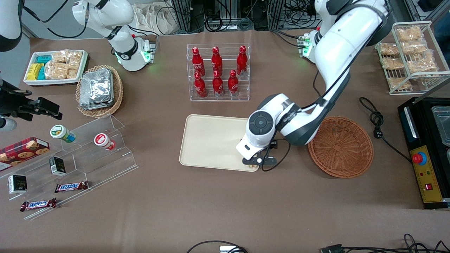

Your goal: Place sandwich from basket to tray

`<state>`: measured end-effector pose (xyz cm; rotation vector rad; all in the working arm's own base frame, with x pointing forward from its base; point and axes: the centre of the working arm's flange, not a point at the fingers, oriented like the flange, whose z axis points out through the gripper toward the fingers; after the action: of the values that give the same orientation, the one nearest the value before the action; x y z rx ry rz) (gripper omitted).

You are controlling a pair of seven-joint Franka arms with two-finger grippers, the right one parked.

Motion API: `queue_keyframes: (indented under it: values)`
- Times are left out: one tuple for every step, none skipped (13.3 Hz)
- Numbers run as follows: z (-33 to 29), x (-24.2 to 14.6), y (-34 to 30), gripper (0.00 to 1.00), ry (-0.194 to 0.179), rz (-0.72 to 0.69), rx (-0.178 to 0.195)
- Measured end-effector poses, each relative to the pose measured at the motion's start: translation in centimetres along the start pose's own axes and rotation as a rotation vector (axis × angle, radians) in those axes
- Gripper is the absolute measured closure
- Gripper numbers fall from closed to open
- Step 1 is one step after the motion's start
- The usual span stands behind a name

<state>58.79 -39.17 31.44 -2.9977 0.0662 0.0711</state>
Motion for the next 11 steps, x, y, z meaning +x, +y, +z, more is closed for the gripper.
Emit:
queue_keyframes:
  values:
    - [-1.4, -0.1, -1.7, 0.00, 0.017, -0.015, 0.031]
    - [-2.4, -0.2, -3.9, 0.00, 0.027, -0.029, 0.050]
    - [-3.2, -0.5, -6.4, 0.00, 0.027, -0.034, 0.062]
    - [-3.7, -0.9, -8.7, 0.00, 0.023, -0.031, 0.070]
    - [-4.1, -1.2, -11.0, 0.00, 0.017, -0.024, 0.075]
    - [-4.6, -1.4, -13.3, 0.00, 0.012, -0.010, 0.078]
    - [-5.2, -1.5, -15.7, 0.00, 0.003, 0.008, 0.077]
    - [-6.1, -1.4, -18.4, 0.00, -0.016, 0.020, 0.069]
    - [-7.2, -1.1, -21.3, 0.00, -0.031, 0.030, 0.060]
    - [-8.4, -0.6, -24.3, 0.00, -0.039, 0.045, 0.049]
    - [-9.9, 0.0, -27.1, 0.00, -0.037, 0.060, 0.040]
